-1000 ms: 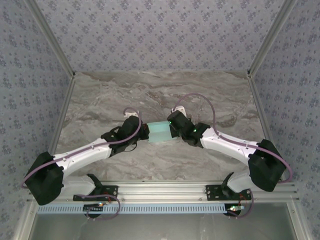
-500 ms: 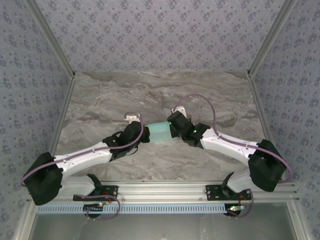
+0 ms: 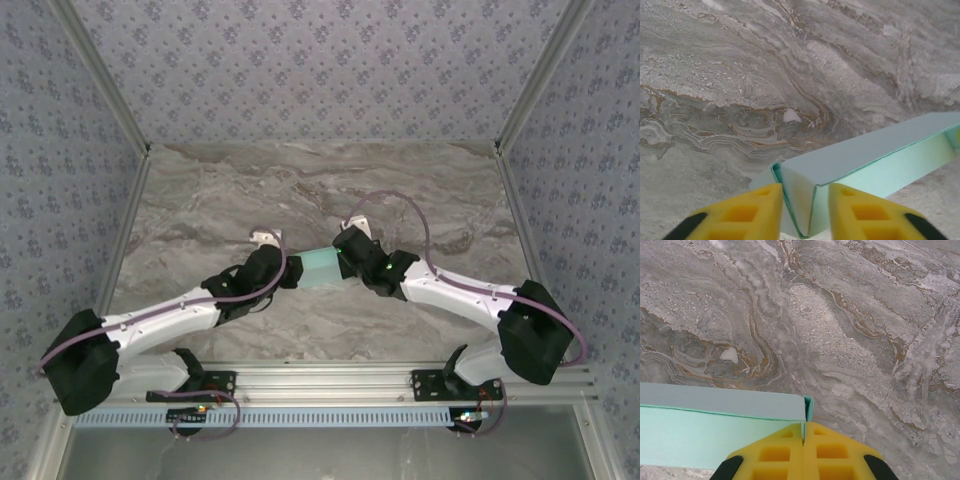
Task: Fold the paper box
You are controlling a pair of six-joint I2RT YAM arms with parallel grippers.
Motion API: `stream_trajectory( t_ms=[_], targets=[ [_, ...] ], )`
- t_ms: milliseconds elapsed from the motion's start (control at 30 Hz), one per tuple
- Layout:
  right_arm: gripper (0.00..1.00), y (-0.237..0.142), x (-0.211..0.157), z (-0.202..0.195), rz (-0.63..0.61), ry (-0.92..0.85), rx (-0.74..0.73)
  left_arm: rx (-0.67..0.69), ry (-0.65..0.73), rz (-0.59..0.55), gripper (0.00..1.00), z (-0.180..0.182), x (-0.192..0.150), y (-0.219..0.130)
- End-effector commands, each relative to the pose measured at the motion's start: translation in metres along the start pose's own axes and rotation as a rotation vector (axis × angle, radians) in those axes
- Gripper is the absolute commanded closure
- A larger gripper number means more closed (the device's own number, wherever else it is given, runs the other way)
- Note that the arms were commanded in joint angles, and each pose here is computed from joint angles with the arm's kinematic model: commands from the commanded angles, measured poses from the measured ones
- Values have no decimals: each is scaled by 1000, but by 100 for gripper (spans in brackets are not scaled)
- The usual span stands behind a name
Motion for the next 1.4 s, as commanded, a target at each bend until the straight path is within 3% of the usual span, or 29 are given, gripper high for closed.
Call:
stream_trajectory(
  t_ms=[0,300,700,1367],
  targets=[
    [96,1,-19,-5,59,-35,-24,-28,23,-9,60,-4,4,-12],
    [96,0,-18,-4,53,-38,-26,-45,12,-44,39,-1,25,-23],
    [96,-4,-14,-4,42,-43,-30,-67,-83,31,37,14,44,0],
    [96,-3,-14,-4,37,-44,-38,-66,-139,197,39,30,-12,22]
  ],
)
Point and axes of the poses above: each hand's point on the last joint's axis, 136 mm out from that joint toward the fingers, its own y axis out along the fingers, its own z axis along the line the jaws close on, x = y × z, the point moved 4 cm from there along -y, back along the fingers, and after that the axes turned 7 degrees about y, right-handed, at the moved point
